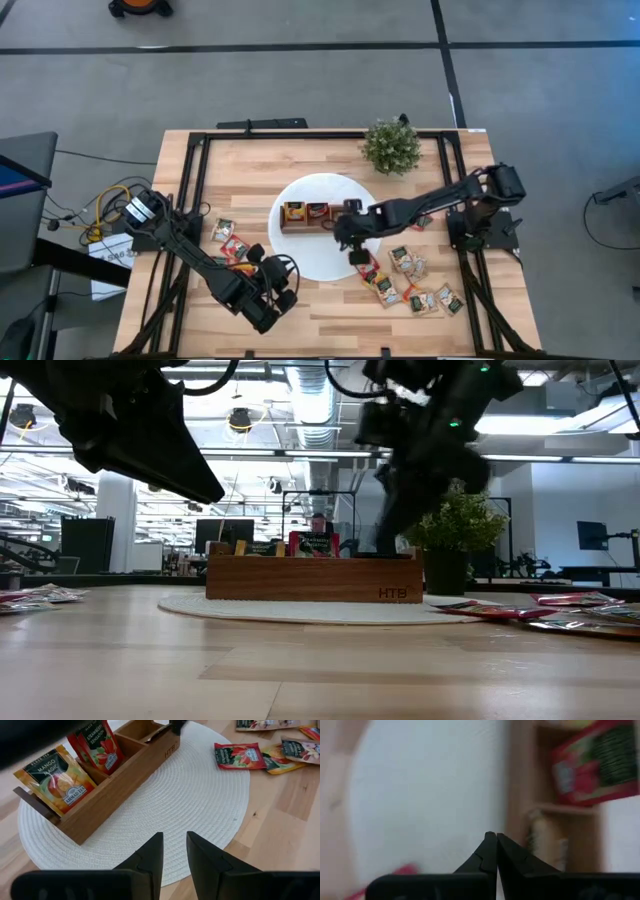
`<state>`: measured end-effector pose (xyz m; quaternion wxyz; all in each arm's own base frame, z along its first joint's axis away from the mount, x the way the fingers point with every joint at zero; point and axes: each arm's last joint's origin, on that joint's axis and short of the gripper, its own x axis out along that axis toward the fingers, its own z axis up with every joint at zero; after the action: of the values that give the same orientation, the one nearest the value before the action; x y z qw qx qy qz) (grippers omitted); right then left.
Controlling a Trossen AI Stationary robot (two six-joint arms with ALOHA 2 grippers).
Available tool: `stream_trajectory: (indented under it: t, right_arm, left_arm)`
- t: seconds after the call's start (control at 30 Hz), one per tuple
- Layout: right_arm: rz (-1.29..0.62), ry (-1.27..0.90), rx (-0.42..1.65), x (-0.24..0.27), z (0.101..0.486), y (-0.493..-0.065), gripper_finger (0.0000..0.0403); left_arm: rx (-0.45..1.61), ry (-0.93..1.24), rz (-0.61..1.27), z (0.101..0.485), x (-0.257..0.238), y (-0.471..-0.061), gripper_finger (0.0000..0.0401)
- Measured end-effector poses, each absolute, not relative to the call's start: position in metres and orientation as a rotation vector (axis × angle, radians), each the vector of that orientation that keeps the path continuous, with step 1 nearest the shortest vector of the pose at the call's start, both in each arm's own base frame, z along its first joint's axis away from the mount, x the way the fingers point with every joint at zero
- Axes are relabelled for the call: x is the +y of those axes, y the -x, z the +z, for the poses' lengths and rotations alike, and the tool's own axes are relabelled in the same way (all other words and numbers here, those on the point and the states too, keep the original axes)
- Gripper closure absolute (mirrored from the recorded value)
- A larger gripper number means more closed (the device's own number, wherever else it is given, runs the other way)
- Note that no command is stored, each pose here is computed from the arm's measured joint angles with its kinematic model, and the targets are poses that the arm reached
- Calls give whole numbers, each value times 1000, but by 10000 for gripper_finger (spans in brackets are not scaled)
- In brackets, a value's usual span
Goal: Pick & Place Tea
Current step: Adjust the brown tea bag in the right section of the wooden organizer
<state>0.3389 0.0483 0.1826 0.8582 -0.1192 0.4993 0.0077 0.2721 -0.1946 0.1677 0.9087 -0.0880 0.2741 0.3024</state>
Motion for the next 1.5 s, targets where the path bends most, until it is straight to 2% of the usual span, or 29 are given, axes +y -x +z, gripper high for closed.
stream_trajectory:
  t: [0.33,0.7,0.8,1.03,1.17,1.3,1.5]
  right_arm:
    - [-88,203,1097,24,181,-339,403]
    - [-76,206,1086,27,184,-338,399]
    - [-53,191,1086,28,184,-338,369]
    - [-30,139,1093,17,183,-340,246]
    - [-8,97,1106,10,180,-340,211]
    - [32,66,1102,6,180,-341,220]
    - [34,66,1114,6,176,-342,282]
  left_arm:
    - [567,180,625,168,-194,-272,323]
    - [569,183,624,168,-195,-272,323]
    - [568,186,624,168,-195,-272,323]
    - [568,188,624,168,-195,-272,323]
    - [571,189,623,167,-195,-272,323]
    - [571,189,623,167,-195,-272,323]
    - [571,189,622,167,-195,-272,323]
